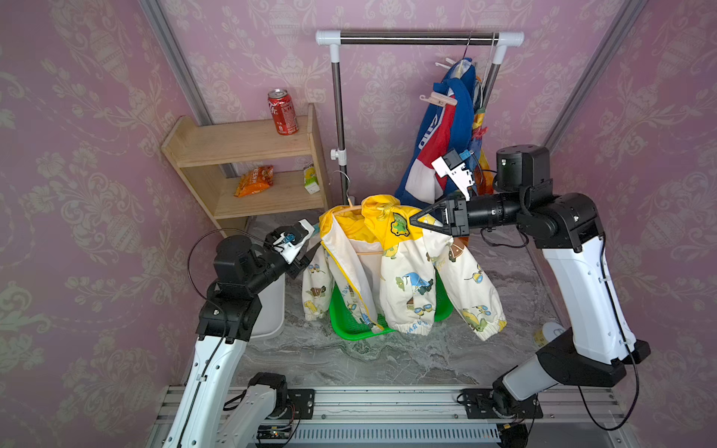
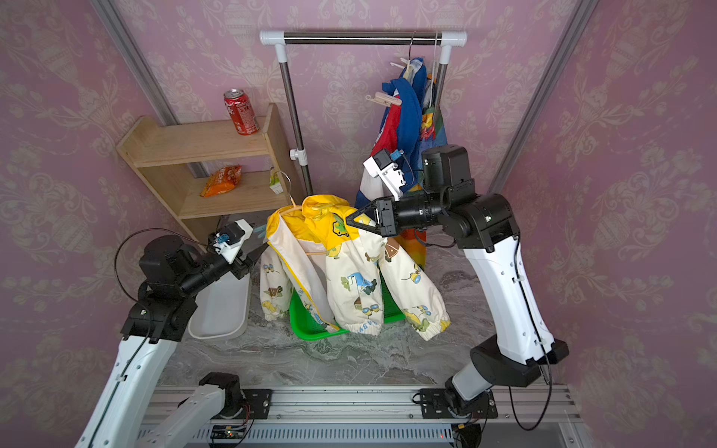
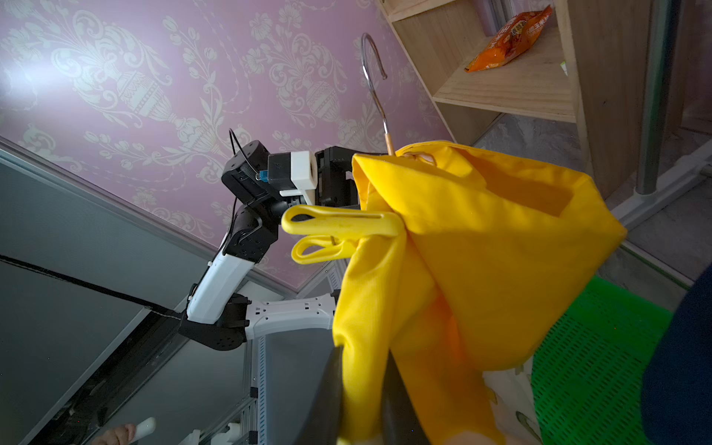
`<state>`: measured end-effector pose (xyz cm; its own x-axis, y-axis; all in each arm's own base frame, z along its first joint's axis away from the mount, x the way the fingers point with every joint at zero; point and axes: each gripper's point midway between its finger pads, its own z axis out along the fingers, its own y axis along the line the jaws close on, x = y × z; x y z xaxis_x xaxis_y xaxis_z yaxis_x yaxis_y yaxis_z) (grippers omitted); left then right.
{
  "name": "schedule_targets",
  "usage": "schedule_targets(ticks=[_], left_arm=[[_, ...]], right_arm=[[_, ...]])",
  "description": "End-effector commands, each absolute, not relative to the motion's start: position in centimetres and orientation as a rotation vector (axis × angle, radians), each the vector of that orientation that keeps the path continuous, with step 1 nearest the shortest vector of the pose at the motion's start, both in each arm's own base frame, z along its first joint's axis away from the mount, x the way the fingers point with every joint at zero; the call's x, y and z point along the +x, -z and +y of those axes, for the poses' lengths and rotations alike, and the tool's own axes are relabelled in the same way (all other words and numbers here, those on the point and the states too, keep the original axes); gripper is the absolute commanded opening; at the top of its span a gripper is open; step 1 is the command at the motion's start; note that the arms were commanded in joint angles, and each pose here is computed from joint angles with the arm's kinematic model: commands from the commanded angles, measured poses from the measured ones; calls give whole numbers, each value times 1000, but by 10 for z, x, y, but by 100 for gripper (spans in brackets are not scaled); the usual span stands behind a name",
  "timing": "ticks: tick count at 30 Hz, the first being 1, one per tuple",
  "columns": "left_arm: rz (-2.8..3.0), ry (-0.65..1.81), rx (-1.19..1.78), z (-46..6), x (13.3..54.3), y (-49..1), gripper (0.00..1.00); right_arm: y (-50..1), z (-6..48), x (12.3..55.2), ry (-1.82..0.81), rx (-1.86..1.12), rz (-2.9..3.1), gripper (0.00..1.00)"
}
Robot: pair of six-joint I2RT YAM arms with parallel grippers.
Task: Remove the clothespins securing jackets to the hanger
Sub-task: Remove the clothespin from the hanger.
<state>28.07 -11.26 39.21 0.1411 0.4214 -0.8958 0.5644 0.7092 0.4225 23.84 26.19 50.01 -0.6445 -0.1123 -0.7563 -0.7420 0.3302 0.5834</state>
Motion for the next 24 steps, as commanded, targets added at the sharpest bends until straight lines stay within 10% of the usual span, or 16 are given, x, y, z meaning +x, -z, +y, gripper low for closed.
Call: schedule_targets(ticks=[1,17,24], left_arm=[[1502,81,895,-112,274,-391,55],[1542,46,948,-115,272,-383,32],[1563,25,947,-112,274,-378,38]], right_arm=[[-520,262,228,-1340,-843,1858,0],[-525,258,218,-1331,-866,1828,0],[-530,257,213,-1335,-873,1809,0]])
